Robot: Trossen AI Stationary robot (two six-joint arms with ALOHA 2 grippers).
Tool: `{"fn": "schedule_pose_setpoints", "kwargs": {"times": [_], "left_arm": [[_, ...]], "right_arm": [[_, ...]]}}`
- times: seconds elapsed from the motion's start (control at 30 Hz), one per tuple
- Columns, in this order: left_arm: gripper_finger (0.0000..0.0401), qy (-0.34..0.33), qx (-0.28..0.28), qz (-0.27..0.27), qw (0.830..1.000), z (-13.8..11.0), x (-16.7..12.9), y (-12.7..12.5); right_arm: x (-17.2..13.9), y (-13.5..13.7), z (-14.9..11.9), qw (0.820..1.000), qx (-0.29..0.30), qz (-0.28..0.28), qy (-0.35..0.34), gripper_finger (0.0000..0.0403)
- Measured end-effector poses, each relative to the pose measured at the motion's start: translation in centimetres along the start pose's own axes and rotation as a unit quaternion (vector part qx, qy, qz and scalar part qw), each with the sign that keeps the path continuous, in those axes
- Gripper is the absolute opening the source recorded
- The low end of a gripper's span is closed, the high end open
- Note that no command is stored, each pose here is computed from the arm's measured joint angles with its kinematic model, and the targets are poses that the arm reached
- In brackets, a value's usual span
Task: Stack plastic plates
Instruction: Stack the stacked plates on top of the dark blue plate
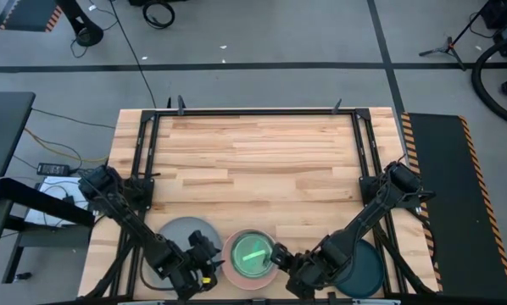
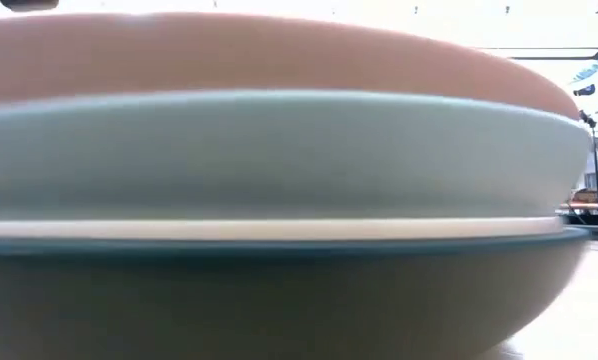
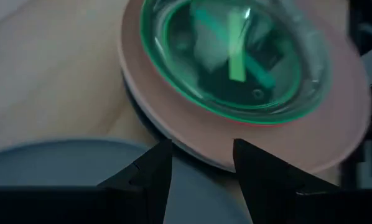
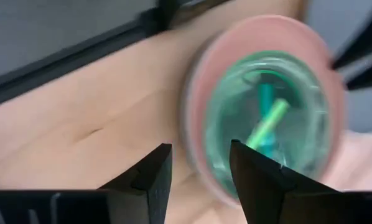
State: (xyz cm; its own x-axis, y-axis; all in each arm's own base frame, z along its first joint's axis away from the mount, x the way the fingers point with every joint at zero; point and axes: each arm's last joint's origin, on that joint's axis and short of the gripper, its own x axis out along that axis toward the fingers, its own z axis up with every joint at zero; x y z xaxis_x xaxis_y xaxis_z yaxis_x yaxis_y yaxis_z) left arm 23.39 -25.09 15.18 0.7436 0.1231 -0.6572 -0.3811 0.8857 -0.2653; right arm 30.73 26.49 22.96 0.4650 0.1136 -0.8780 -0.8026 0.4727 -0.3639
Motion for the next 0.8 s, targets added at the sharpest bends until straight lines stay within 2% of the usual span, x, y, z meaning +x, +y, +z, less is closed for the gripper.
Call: {"fn": "schedule_pose_setpoints", "kwargs": {"times": [0.13, 0.4, 0.53, 0.67, 0.8], "left_arm": [[0.0176, 0.006, 0.005, 0.01, 1.0, 0.3, 0.4, 0.4], [0.0176, 0.011, 0.007, 0.027, 1.0, 1.7, 1.7, 1.1], [0.0176, 0.015, 0.018, 0.028, 0.999, 2.0, 2.0, 1.3], [0.0176, 0.063, 0.013, 0.003, 0.998, 2.5, 1.8, 1.3], [0.0176, 0.09, 0.002, -0.032, 0.995, 4.0, 0.2, 1.0]], "right_arm": [[0.0, 0.4, -0.2, 0.998, -0.03, 0.048, -0.007, 0.0163], [0.1, -0.1, -0.4, 0.998, -0.03, 0.048, -0.007, 0.0162], [0.8, -0.4, -0.7, 0.997, -0.023, 0.074, -0.014, 0.0162], [2.1, 0.0, -1.5, 0.997, -0.012, 0.069, -0.016, 0.0162], [3.0, 0.3, -2.1, 0.999, -0.008, 0.05, -0.01, 0.0161]]}}
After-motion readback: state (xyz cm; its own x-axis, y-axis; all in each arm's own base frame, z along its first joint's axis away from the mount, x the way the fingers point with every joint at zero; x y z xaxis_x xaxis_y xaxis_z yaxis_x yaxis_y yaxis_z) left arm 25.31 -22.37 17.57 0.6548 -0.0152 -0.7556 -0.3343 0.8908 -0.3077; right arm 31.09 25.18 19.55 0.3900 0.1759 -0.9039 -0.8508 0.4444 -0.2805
